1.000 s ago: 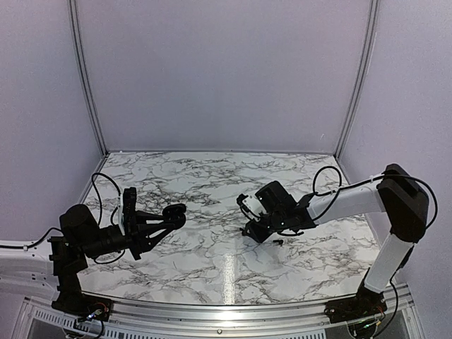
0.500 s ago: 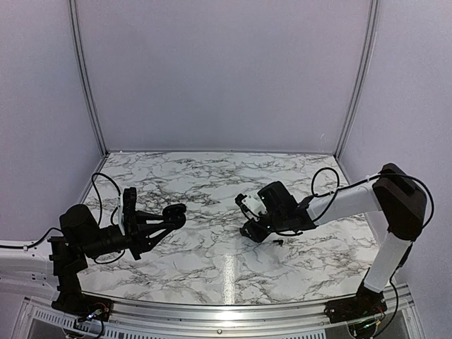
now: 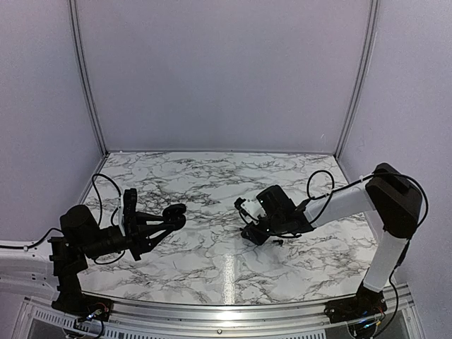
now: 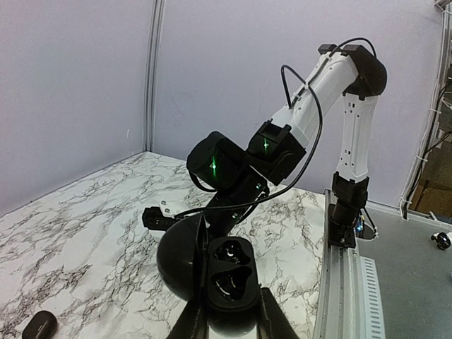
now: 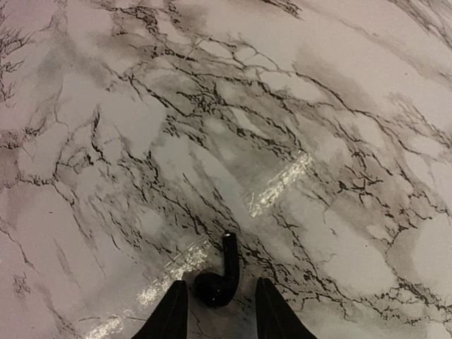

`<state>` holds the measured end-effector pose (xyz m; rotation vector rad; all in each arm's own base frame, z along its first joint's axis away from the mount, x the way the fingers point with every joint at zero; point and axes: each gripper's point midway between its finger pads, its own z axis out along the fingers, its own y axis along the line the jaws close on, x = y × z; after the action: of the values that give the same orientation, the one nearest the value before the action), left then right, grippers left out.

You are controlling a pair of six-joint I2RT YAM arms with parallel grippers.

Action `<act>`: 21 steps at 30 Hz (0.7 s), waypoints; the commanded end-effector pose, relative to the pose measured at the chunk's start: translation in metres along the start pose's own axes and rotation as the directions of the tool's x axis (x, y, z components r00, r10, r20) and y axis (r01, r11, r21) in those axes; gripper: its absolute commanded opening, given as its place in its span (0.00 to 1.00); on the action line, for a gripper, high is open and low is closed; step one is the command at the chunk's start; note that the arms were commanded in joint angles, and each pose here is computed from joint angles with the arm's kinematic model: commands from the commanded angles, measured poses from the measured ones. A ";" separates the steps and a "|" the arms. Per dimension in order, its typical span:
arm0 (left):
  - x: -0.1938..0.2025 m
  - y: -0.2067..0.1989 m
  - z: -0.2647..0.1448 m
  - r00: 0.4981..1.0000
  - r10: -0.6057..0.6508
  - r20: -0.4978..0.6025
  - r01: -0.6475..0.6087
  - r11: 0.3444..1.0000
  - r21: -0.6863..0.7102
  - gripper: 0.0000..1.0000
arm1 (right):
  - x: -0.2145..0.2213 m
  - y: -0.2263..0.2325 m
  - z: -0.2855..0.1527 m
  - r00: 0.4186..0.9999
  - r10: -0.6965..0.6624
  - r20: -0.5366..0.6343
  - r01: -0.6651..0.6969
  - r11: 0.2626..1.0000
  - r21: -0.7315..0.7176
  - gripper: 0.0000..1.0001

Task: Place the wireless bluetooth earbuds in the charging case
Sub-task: Pick up the left earbud from the center of the board.

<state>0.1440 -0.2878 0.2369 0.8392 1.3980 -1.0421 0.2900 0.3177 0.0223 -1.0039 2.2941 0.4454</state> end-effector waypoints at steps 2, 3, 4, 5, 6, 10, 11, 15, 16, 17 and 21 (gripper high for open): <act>0.002 0.002 -0.001 1.000 0.016 0.005 -0.015 1.000 -0.011 0.00 | 0.008 -0.008 0.013 0.999 -0.045 -0.016 0.046 0.999 0.025 0.34; 0.002 0.002 -0.001 1.000 0.016 0.006 -0.016 1.000 -0.011 0.00 | 0.009 -0.009 0.015 0.999 -0.048 -0.020 0.049 0.998 0.031 0.34; 0.002 0.002 -0.001 1.000 0.017 0.005 -0.017 1.000 -0.012 0.00 | 0.011 -0.009 0.016 0.998 -0.052 -0.025 0.053 0.998 0.032 0.33; 0.002 0.002 -0.001 1.000 0.019 0.004 -0.019 1.000 -0.014 0.00 | 0.012 -0.009 0.017 0.998 -0.055 -0.028 0.056 0.998 0.032 0.32; 0.002 0.002 -0.001 1.000 0.019 0.006 -0.019 1.000 -0.015 0.00 | 0.014 -0.009 0.018 0.998 -0.056 -0.031 0.057 0.998 0.035 0.31; 0.003 0.003 -0.001 1.000 0.022 0.003 -0.022 1.000 -0.018 0.00 | 0.017 -0.009 0.017 0.998 -0.053 -0.039 0.054 0.998 0.036 0.28; 0.002 0.003 -0.001 1.000 0.023 0.005 -0.023 1.000 -0.018 0.00 | 0.019 -0.009 0.015 0.998 -0.050 -0.040 0.051 0.998 0.035 0.28; 0.002 0.003 -0.001 1.000 0.023 0.005 -0.023 1.000 -0.018 0.00 | 0.025 -0.008 0.010 0.998 -0.037 -0.048 0.040 0.998 0.043 0.34; 0.001 0.003 -0.001 1.000 0.022 0.007 -0.021 1.000 -0.018 0.00 | 0.026 -0.008 0.008 0.998 -0.033 -0.047 0.035 0.998 0.046 0.34; 0.001 0.002 -0.001 1.000 0.021 0.007 -0.021 1.000 -0.017 0.00 | 0.027 -0.009 0.007 0.999 -0.027 -0.047 0.030 0.998 0.050 0.33; 0.001 0.003 -0.001 1.000 0.022 0.008 -0.022 1.000 -0.017 0.00 | 0.034 -0.010 0.008 0.998 -0.021 -0.056 0.024 0.998 0.055 0.28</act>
<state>0.1457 -0.2873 0.2337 0.8404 1.4033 -1.0248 0.2979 0.3192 0.0208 -1.0093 2.2187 0.4163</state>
